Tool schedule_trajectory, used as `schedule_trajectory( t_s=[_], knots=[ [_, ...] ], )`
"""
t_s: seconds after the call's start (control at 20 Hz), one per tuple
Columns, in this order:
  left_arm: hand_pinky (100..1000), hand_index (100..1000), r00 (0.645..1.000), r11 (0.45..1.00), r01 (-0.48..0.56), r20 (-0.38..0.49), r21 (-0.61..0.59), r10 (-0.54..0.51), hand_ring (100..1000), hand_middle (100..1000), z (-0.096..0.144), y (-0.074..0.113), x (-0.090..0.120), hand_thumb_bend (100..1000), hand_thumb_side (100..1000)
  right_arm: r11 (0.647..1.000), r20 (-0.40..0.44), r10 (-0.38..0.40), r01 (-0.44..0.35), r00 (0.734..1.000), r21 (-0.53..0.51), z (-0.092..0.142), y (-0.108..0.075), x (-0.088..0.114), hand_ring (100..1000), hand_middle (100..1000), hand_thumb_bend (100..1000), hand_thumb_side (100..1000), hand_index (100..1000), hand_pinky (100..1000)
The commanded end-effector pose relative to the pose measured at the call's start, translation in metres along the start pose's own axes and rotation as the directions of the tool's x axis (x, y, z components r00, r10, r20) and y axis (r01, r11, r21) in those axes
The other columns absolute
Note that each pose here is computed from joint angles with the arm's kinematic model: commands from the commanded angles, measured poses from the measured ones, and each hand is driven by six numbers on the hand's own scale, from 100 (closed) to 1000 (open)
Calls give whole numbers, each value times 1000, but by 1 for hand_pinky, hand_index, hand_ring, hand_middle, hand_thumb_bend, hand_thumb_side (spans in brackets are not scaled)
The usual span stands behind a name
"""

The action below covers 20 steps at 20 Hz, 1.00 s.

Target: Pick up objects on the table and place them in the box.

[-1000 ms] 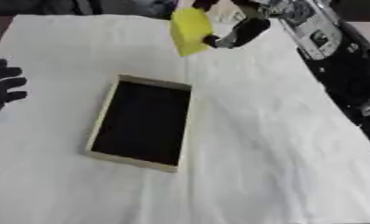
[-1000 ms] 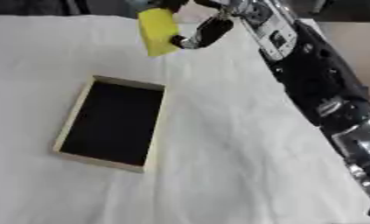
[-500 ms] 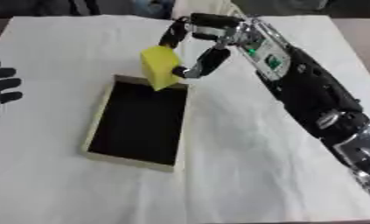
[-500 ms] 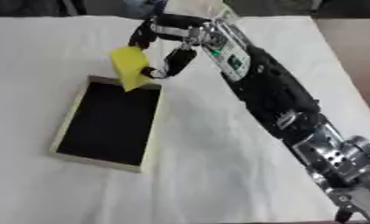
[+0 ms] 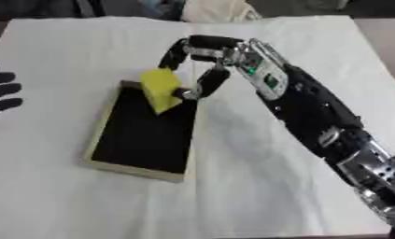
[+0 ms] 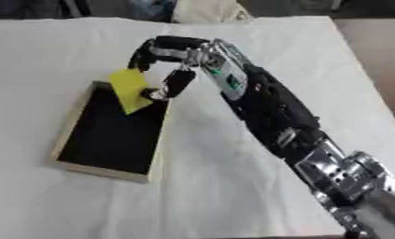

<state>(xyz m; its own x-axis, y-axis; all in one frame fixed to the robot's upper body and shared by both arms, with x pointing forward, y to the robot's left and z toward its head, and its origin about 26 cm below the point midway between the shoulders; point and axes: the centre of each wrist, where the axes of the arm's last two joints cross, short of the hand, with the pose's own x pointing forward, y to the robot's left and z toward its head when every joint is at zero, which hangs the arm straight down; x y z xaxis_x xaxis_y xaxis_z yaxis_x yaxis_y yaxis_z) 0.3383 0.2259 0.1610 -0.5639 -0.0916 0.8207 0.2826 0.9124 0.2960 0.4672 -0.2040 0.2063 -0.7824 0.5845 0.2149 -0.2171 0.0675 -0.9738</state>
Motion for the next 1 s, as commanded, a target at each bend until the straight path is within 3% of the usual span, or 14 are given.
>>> schedule_trajectory(
  t_s=[0.05,0.65,0.75,1.0],
  knots=[
    [809,905,1000,1000,7,27,-6,-7,823,779,-4,1,7,369,662,1000,9,7,-7,1000,15,-5,3,2,721,650,232,289,750,775],
    [809,905,1000,1000,8,22,-8,-8,823,780,-4,1,6,371,665,997,75,12,-18,997,74,-21,26,14,736,686,277,340,780,780],
    [809,905,1000,1000,8,23,-8,-8,824,780,-5,1,6,371,665,996,98,32,-40,995,84,-22,27,18,753,724,323,373,813,791],
    [808,905,1000,1000,10,21,-6,-10,824,780,-4,1,6,371,665,988,148,83,-101,986,119,-23,23,26,845,897,477,560,969,857]
  ],
)
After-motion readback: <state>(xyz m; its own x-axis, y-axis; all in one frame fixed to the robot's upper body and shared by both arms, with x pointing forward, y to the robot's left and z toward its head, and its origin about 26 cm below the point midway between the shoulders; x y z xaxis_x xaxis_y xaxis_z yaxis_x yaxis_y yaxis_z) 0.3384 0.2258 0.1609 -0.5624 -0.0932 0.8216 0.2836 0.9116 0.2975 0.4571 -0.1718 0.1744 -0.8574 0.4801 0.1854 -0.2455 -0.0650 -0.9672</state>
